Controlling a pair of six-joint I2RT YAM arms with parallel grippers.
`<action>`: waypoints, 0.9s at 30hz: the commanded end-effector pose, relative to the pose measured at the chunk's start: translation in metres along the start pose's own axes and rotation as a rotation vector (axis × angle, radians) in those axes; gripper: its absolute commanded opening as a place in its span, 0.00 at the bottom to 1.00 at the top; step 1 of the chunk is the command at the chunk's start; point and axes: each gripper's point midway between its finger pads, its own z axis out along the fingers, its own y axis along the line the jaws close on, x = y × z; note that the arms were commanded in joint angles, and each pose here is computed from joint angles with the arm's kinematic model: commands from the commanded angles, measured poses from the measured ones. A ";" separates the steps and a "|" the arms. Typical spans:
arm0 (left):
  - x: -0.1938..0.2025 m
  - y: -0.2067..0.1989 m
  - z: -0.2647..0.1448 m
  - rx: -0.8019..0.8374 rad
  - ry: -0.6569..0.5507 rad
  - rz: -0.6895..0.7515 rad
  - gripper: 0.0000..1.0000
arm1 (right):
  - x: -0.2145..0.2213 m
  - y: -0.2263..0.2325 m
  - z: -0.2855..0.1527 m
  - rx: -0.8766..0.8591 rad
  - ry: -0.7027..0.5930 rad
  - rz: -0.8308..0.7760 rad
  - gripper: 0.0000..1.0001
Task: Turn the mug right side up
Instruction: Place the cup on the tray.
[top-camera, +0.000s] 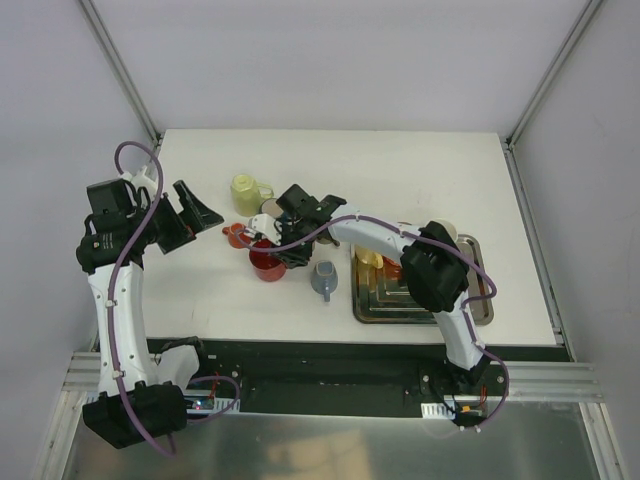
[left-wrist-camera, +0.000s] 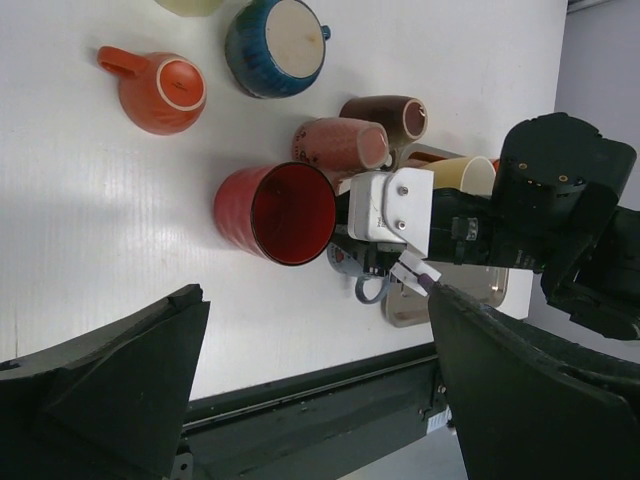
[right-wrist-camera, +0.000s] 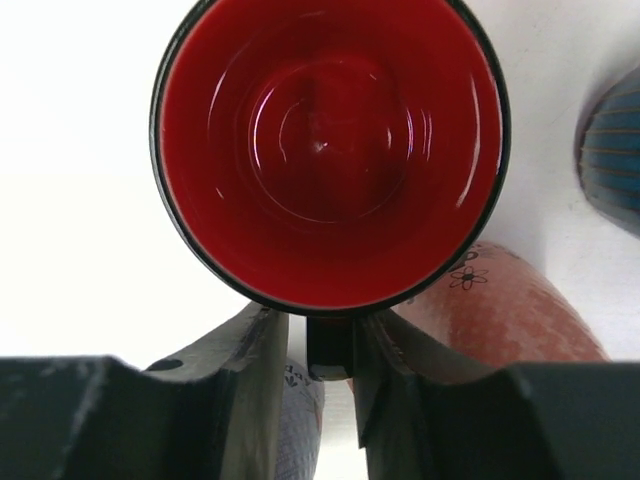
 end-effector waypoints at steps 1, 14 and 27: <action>-0.007 -0.012 -0.003 0.060 -0.025 0.004 0.96 | -0.007 0.009 0.002 -0.034 -0.029 0.019 0.30; -0.023 0.008 -0.003 -0.058 -0.096 -0.003 0.99 | -0.088 -0.028 -0.089 0.196 -0.301 0.068 0.00; -0.024 -0.004 0.018 0.070 -0.010 -0.130 0.99 | -0.016 -0.132 -0.259 0.649 -0.452 0.455 0.00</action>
